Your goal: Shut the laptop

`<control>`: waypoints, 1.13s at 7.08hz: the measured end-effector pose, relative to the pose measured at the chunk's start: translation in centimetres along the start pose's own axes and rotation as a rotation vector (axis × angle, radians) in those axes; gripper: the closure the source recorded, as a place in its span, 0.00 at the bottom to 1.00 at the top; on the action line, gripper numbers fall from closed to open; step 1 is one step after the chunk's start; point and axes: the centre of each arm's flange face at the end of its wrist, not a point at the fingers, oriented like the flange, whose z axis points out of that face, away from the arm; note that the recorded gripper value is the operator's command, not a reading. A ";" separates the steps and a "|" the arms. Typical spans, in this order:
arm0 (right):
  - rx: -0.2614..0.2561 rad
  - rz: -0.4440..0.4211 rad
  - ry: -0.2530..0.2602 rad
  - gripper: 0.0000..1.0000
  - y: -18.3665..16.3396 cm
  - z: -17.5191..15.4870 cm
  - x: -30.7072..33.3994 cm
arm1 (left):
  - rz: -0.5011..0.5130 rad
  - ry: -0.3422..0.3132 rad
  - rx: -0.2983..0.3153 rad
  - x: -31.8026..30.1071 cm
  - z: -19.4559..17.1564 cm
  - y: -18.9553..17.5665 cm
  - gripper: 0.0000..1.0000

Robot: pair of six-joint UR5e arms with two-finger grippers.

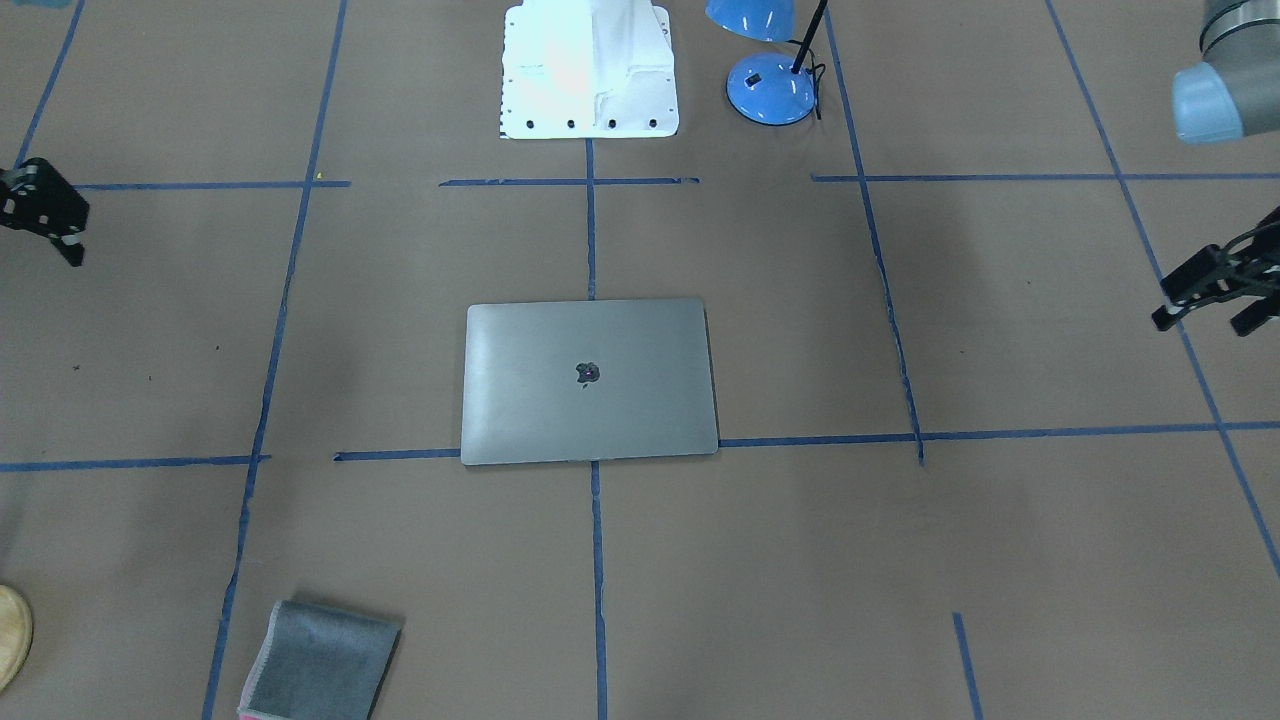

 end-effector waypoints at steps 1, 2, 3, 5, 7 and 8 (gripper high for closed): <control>-0.033 -0.026 -0.016 0.00 0.6 0.7 4.6 | 0.044 -0.041 -0.061 -4.9 -1.2 1.2 0.00; -0.057 -0.028 -0.041 0.00 1.8 1.3 9.0 | 0.060 -0.059 -0.122 -9.1 -2.5 2.5 0.00; -0.072 -0.015 -0.058 0.00 3.4 1.7 12.5 | 0.054 -0.060 -0.167 -11.8 -3.1 4.0 0.00; -0.086 0.014 -0.077 0.00 5.5 2.2 15.7 | 0.016 -0.050 -0.218 -14.8 -2.5 7.4 0.00; -0.112 0.102 -0.078 0.00 7.4 3.4 19.8 | -0.005 -0.047 -0.234 -15.7 -2.0 8.6 0.00; -0.126 0.165 -0.078 0.00 8.5 4.2 22.6 | -0.009 -0.047 -0.236 -15.8 -1.9 8.7 0.00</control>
